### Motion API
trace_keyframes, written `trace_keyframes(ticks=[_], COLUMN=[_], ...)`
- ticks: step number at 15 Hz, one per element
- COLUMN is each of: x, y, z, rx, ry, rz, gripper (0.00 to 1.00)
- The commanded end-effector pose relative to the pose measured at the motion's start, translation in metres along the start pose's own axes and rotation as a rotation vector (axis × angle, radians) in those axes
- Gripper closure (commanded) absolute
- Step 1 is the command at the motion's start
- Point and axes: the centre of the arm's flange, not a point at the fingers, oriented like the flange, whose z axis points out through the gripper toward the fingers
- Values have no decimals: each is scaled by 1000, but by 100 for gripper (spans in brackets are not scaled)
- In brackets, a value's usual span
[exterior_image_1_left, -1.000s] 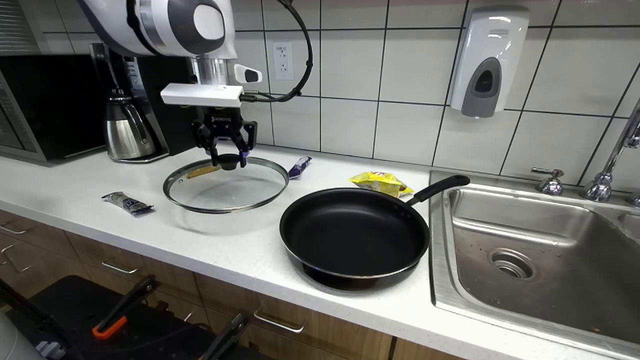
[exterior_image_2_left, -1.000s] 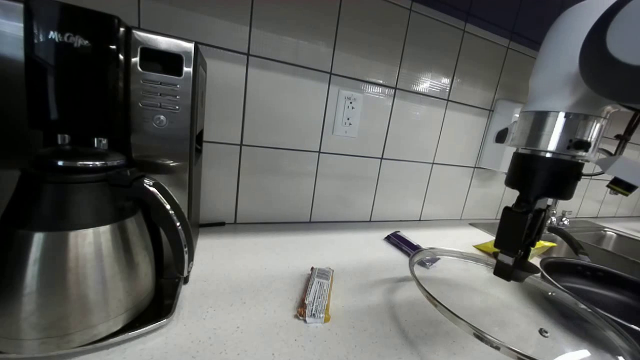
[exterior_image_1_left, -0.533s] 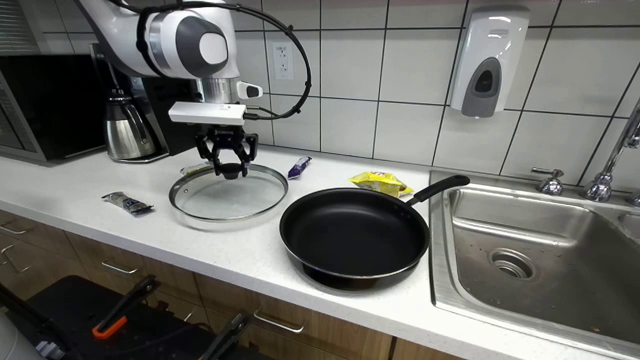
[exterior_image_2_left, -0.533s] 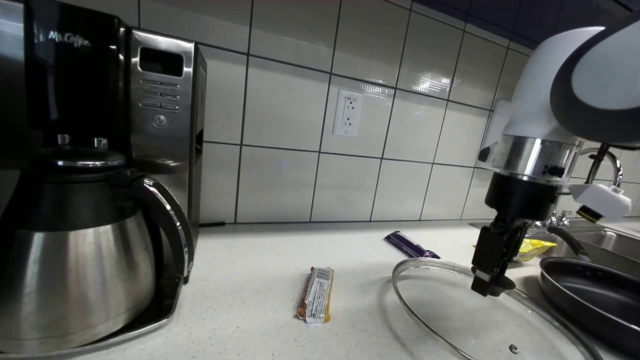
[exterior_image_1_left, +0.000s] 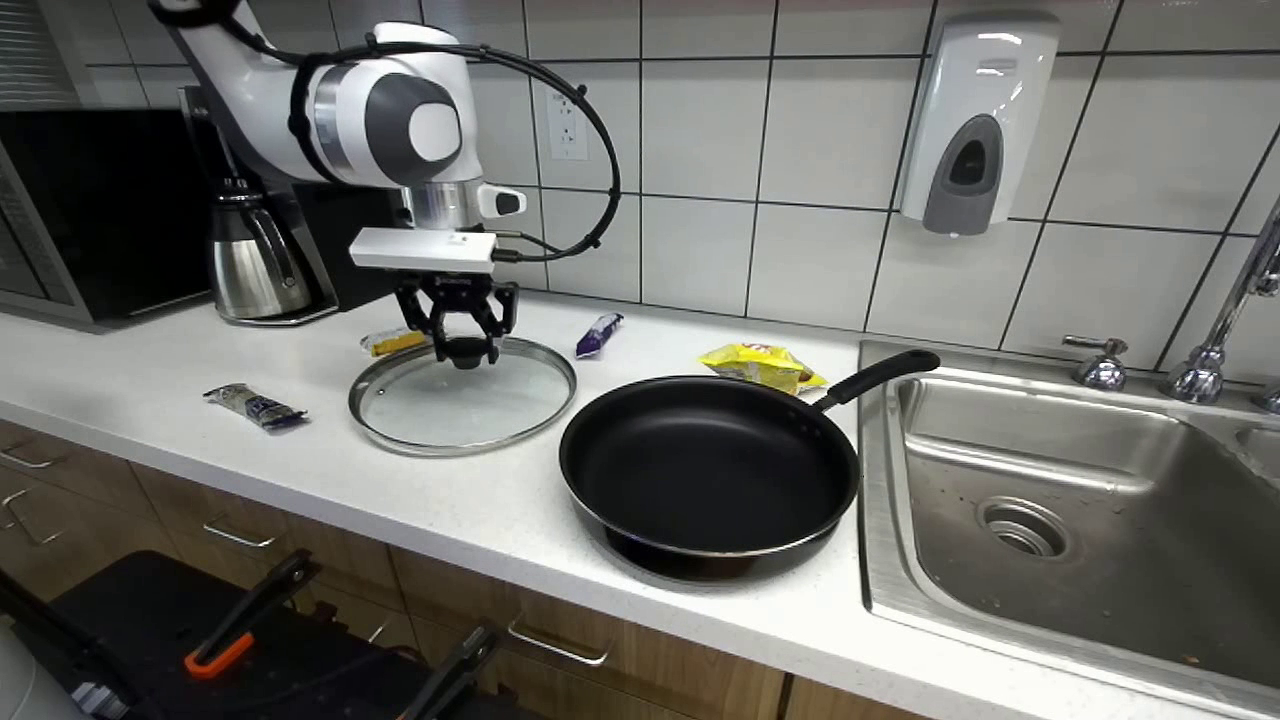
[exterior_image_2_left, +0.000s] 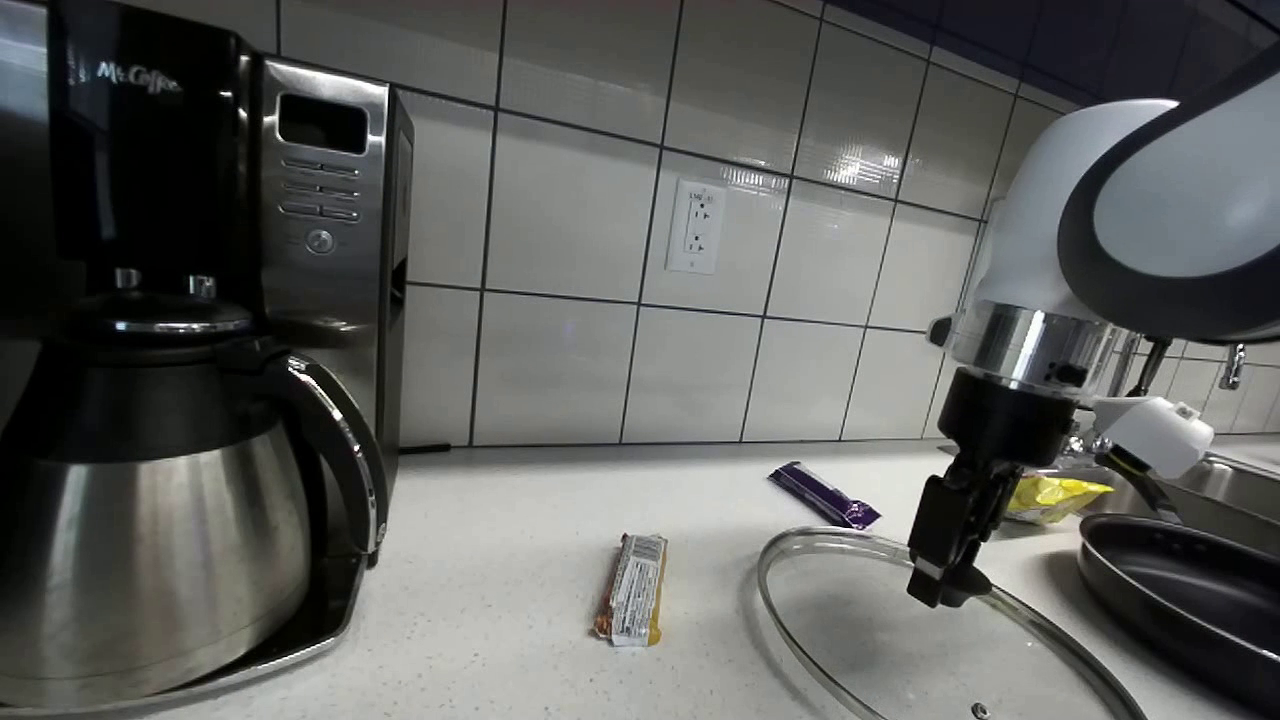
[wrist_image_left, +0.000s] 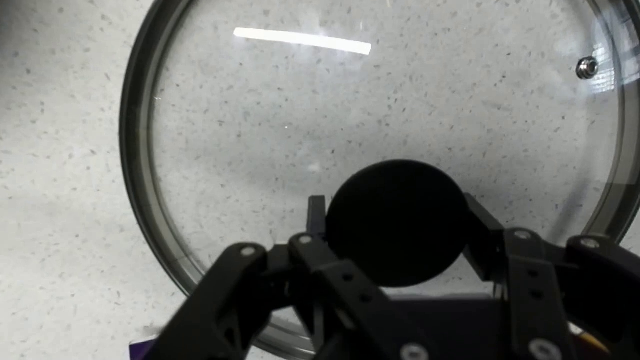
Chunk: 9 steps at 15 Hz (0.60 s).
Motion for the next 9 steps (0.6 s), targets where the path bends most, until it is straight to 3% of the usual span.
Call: trace_keyframes(ticks=[1,6,8,9], x=[11,12,12,12], y=[2,1,0,0], z=[-6,-7,-8,-8], rx=[3,0,0,0], ry=[34,29,23,21], rz=[-13,-20,-24,-25], gripper=[61,61,11,9])
